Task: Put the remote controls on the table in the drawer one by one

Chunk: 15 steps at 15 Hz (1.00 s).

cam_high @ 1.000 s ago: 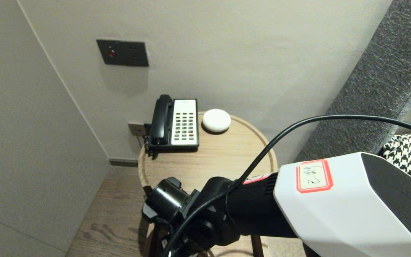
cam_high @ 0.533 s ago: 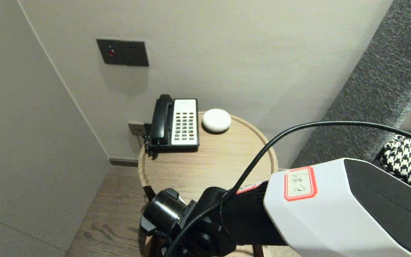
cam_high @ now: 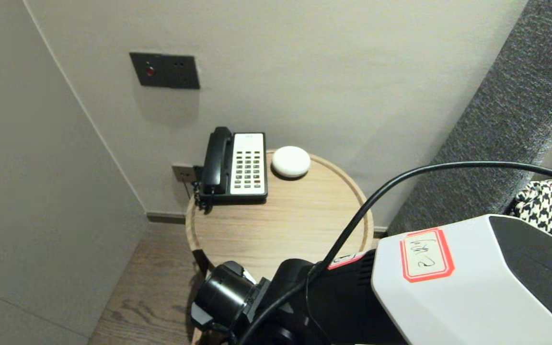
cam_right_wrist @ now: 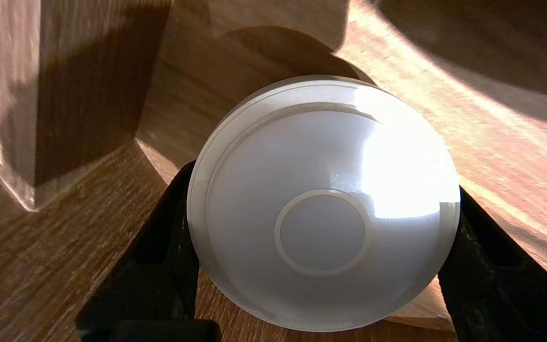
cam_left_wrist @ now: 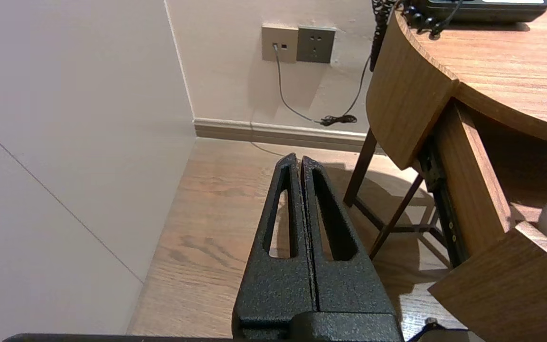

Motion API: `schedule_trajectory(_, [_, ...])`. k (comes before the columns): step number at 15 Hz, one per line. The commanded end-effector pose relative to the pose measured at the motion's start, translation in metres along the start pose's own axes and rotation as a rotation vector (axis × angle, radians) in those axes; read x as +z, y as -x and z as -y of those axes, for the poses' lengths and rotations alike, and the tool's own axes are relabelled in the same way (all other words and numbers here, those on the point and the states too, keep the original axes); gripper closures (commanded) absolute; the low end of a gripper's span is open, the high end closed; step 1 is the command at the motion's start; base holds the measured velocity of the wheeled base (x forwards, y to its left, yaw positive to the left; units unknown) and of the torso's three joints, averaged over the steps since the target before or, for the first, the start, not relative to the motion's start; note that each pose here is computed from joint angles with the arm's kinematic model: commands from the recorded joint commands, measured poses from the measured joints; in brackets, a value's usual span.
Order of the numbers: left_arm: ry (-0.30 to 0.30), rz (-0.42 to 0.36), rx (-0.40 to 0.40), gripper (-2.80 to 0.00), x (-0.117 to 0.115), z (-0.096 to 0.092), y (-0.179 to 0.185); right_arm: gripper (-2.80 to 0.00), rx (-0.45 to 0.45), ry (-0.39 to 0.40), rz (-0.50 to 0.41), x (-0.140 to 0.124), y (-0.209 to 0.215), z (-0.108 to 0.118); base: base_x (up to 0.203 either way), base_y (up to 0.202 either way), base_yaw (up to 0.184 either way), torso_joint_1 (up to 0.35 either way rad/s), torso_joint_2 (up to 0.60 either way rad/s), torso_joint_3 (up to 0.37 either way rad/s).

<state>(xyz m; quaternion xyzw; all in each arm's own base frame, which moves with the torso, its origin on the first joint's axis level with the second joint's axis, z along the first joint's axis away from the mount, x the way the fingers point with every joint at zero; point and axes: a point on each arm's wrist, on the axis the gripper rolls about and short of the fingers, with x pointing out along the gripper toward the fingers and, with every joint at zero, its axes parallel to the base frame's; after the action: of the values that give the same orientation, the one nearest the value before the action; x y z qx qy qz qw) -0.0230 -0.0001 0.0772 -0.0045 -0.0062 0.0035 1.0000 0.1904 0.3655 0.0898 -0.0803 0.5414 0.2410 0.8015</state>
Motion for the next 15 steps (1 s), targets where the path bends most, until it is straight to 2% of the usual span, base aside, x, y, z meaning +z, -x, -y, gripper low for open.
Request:
schedule_trajectory(1, [0.0,-0.001,0.001,0.0,0.0,0.0,0.0,0.0,0.005,-0.036,0.017,0.001,0.005,0.0,0.0,0.0,0.0,0.0,0.0,0.0])
schedule_trajectory(3, [0.0,0.001,0.001,0.0,0.0,0.0,0.0,0.0,-0.01,-0.058,0.042,0.001,-0.001,-0.001,0.0,0.0,0.0,0.0,0.0,0.0])
schedule_trajectory(10, [0.0,-0.002,0.001,0.0,-0.001,0.0,0.0,0.0,-0.01,-0.044,0.019,-0.006,-0.005,-0.004,0.0,0.0,0.0,0.0,0.0,0.0])
schedule_trajectory(12, [0.0,-0.067,0.001,0.0,-0.019,0.0,-0.004,0.0,-0.006,-0.044,0.016,-0.006,-0.006,-0.004,0.0,0.0,0.0,0.0,0.0,0.0])
schedule_trajectory(13, [0.0,-0.055,0.001,0.0,-0.016,0.0,-0.004,0.0,-0.005,-0.04,0.016,-0.007,-0.006,-0.006,0.0,0.0,0.0,0.0,0.0,0.0])
schedule_trajectory(14, [0.0,-0.012,0.001,0.0,-0.004,0.0,-0.001,-2.8,-0.006,-0.037,0.015,-0.008,-0.006,-0.007,0.0,0.0,0.0,0.0,0.0,0.0])
schedule_trajectory(15, [0.0,0.001,0.001,0.0,0.0,0.0,0.0,-2.8,-0.005,-0.037,0.015,-0.008,-0.006,-0.007,0.0,0.0,0.0,0.0,0.0,0.0])
